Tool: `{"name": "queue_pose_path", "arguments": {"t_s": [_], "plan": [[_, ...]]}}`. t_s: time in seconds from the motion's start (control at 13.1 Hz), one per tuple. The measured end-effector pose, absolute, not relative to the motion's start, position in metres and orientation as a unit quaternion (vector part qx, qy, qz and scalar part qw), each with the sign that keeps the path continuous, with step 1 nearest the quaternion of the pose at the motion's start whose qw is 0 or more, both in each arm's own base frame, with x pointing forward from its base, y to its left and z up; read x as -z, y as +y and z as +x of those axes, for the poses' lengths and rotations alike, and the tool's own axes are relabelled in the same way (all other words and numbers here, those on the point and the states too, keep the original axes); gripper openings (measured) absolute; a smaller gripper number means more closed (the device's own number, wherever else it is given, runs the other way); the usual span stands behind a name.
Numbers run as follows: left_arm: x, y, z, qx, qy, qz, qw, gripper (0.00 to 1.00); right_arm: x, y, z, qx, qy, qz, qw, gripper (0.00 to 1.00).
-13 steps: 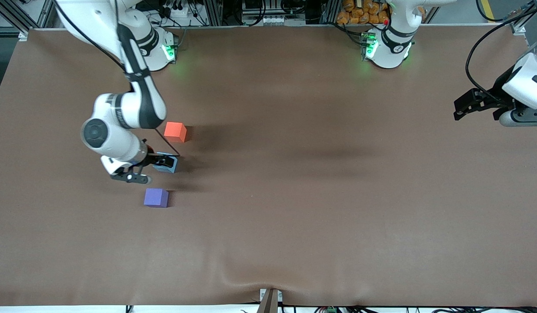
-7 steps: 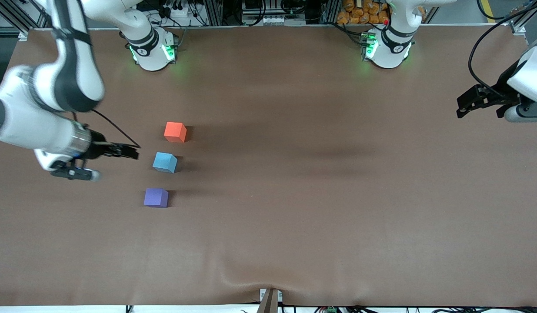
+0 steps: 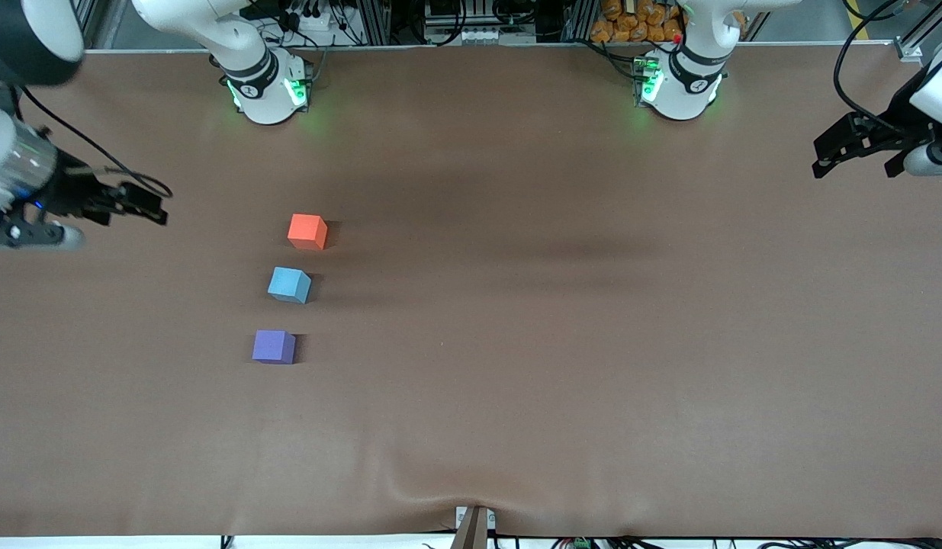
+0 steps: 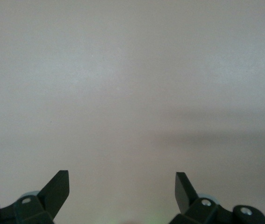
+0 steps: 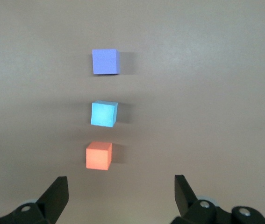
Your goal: Place blue block between orange and purple blocks
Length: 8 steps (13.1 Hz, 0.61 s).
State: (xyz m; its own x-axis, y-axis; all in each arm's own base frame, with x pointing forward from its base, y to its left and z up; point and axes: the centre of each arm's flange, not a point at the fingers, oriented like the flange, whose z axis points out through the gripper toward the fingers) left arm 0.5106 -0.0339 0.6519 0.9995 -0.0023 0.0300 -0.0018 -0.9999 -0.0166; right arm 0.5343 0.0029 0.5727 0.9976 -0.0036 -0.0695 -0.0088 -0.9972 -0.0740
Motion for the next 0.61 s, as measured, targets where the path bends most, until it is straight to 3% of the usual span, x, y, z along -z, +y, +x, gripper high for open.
{"name": "queue_pose_path", "arguments": {"t_s": [0.23,0.61], "plan": [[-0.657,-0.029,0.508,0.01,-0.003,-1.0,0.008,1.0,-0.601,-0.032,0.516,-0.013,-0.013,-0.999,0.035,1.0],[-0.657,-0.019,0.508,0.004,-0.013,-1.0,0.009,1.0,-0.633,-0.049,0.498,-0.032,-0.001,-0.999,0.036,1.0]]}}
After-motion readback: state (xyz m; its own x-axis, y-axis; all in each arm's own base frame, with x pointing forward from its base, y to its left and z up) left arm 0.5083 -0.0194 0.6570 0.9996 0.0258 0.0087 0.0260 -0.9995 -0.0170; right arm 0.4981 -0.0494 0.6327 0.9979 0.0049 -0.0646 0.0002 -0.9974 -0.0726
